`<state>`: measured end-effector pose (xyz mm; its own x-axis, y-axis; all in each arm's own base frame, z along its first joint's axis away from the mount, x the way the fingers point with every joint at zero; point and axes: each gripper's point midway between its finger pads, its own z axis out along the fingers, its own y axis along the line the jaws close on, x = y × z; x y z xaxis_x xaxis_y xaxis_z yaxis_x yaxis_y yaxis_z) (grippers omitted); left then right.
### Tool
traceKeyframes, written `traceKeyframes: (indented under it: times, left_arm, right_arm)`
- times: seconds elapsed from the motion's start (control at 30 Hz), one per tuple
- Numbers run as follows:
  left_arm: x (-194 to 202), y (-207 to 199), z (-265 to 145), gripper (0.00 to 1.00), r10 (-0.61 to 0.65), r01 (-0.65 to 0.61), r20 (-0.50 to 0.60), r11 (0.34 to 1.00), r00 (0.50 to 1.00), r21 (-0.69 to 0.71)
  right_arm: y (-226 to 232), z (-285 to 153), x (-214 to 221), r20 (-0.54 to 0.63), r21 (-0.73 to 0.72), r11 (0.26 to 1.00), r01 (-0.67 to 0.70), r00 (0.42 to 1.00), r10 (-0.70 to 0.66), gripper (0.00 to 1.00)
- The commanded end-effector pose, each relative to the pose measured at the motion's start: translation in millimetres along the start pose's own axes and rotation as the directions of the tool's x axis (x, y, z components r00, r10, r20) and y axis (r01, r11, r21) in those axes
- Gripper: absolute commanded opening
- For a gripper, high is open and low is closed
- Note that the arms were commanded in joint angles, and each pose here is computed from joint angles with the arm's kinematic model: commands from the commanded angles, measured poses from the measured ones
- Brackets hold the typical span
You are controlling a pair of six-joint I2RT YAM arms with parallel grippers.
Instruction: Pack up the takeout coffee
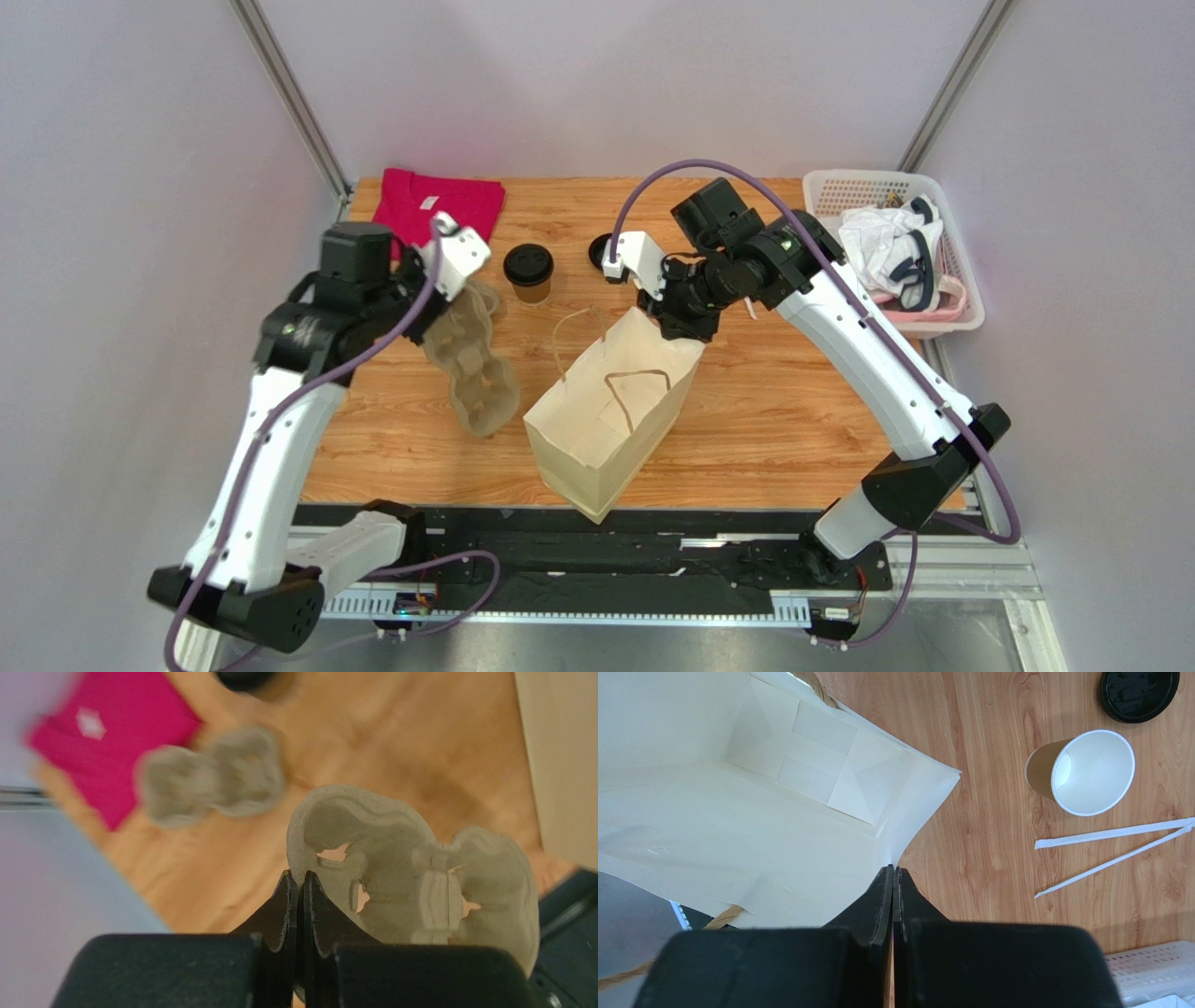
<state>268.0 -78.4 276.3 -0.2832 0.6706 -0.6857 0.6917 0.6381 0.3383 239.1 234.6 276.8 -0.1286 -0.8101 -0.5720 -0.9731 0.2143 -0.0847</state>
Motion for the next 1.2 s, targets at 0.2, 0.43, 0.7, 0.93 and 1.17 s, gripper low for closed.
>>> traceKeyframes:
  times: [0.2, 0.43, 0.7, 0.93, 1.17]
  left_arm:
    - [59, -45, 83, 0.0, 0.121, -0.146, 0.093, 0.927, 0.988, 0.344]
    - [87, -54, 123, 0.05, 0.201, -0.227, 0.106, 0.876, 0.974, 0.425]
    - [115, -46, 152, 0.32, 0.173, -0.147, -0.012, 0.869, 0.985, 0.472]
    - [125, -34, 160, 0.43, 0.178, -0.113, -0.091, 0.87, 0.98, 0.48]
    - [141, -37, 158, 0.44, 0.223, -0.13, -0.132, 0.856, 0.966, 0.501]
  right_arm:
    - [26, -18, 29, -0.114, -0.078, 0.996, -0.036, 0.993, 0.027, 0.0]
    - [25, -20, 26, -0.108, -0.078, 0.996, -0.046, 0.993, 0.038, 0.0]
    - [24, -19, 23, -0.113, -0.085, 0.995, -0.049, 0.993, 0.039, 0.0]
    - [24, -19, 24, -0.118, -0.088, 0.995, -0.051, 0.992, 0.04, 0.0]
    - [23, -19, 23, -0.12, -0.087, 0.995, -0.048, 0.992, 0.037, 0.0]
